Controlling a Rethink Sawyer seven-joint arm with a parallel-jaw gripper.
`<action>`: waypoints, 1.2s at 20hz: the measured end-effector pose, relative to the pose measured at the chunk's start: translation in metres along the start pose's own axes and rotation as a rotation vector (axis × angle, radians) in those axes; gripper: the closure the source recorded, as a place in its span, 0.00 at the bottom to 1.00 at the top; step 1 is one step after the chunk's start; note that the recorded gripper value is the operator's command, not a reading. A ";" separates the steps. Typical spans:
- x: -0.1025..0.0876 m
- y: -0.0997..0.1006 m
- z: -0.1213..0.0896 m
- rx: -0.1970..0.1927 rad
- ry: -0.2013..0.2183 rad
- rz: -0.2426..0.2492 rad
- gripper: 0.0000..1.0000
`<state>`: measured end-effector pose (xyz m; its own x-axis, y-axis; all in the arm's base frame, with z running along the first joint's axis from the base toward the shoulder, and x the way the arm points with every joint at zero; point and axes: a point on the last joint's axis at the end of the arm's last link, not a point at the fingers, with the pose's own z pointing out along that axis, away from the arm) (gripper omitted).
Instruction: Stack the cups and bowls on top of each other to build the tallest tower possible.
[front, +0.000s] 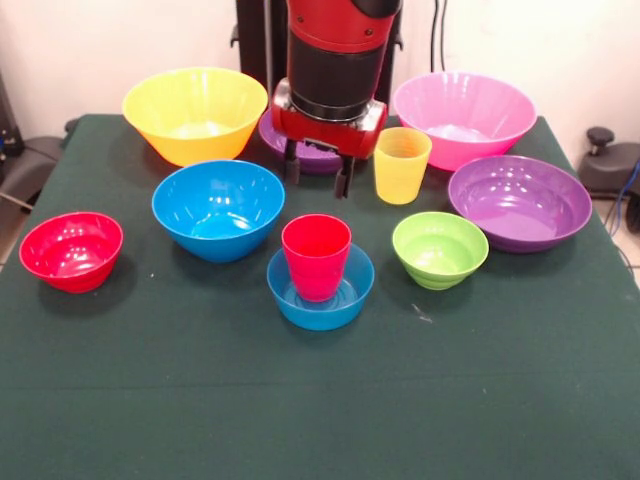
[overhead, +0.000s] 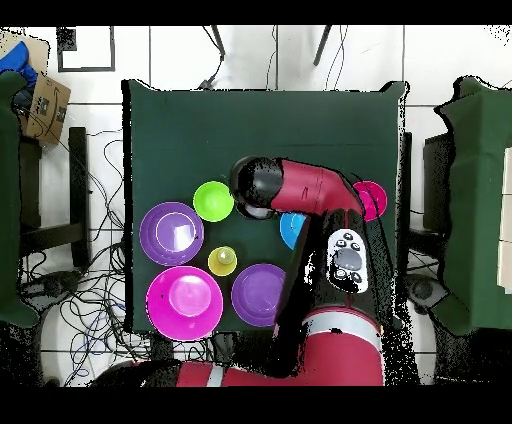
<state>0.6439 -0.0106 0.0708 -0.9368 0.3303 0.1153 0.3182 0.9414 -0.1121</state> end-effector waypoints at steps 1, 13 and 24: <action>0.005 0.003 0.001 0.004 0.004 0.016 0.00; 0.064 0.025 -0.002 0.085 0.022 0.133 0.00; 0.112 -0.004 0.010 0.101 0.053 0.190 0.00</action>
<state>0.5365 0.0224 0.0745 -0.8514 0.5071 0.1341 0.4698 0.8509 -0.2351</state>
